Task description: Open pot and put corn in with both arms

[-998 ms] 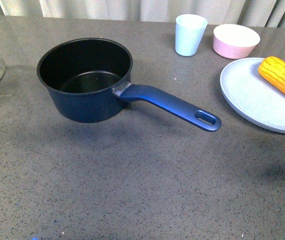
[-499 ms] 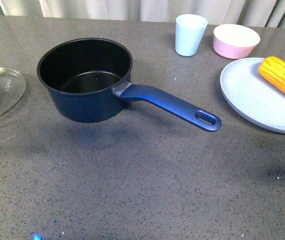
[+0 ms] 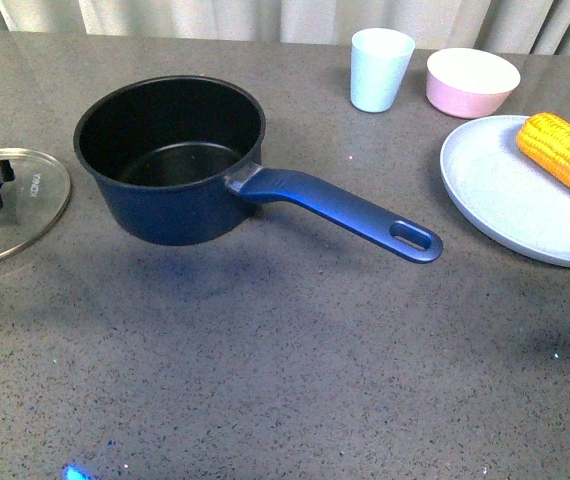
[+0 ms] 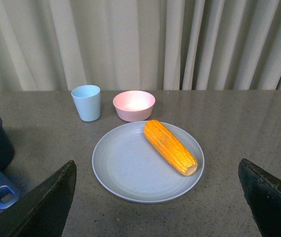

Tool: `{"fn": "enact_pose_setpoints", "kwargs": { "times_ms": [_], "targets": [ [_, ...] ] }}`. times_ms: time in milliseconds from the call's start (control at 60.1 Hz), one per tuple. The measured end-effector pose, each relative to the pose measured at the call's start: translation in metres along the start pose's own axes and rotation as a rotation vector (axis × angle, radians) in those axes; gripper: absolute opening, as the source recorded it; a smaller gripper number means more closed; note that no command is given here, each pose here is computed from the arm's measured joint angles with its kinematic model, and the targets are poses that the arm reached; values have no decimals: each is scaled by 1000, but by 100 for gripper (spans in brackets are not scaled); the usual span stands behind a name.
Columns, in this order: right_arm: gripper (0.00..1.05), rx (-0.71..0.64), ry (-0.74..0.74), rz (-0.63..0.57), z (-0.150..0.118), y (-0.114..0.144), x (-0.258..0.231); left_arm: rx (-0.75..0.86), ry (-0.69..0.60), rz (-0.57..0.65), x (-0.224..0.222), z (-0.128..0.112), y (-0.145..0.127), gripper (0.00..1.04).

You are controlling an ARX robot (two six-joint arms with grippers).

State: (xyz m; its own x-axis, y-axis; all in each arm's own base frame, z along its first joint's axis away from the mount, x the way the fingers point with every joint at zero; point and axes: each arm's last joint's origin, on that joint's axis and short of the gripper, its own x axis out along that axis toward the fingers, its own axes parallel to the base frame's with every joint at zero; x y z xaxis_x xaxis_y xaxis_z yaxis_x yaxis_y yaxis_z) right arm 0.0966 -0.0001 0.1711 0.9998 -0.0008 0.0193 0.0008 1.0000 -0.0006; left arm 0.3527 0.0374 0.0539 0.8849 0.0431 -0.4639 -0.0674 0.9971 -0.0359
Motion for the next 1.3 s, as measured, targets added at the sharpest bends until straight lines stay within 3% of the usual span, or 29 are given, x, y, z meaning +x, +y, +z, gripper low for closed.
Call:
{"fn": "enact_pose_setpoints", "kwargs": {
  "times_ms": [283, 532, 965, 1132, 1215, 1298],
  "targets": [
    [96, 0, 0, 0, 0, 0, 0, -10, -13, -5, 2, -4, -2, 60],
    [96, 0, 0, 0, 0, 0, 0, -18, 11, -13, -5, -13, -2, 97],
    [96, 0, 0, 0, 0, 0, 0, -55, -51, -44, -68, 10, 7, 96],
    [96, 0, 0, 0, 0, 0, 0, -65, -120, -86, -103, 37, 5, 96],
    [96, 0, 0, 0, 0, 0, 0, -74, -168, -107, -118, 52, 5, 96],
    [96, 0, 0, 0, 0, 0, 0, -14, -356, -66, -132, 52, 3, 82]
  ]
}}
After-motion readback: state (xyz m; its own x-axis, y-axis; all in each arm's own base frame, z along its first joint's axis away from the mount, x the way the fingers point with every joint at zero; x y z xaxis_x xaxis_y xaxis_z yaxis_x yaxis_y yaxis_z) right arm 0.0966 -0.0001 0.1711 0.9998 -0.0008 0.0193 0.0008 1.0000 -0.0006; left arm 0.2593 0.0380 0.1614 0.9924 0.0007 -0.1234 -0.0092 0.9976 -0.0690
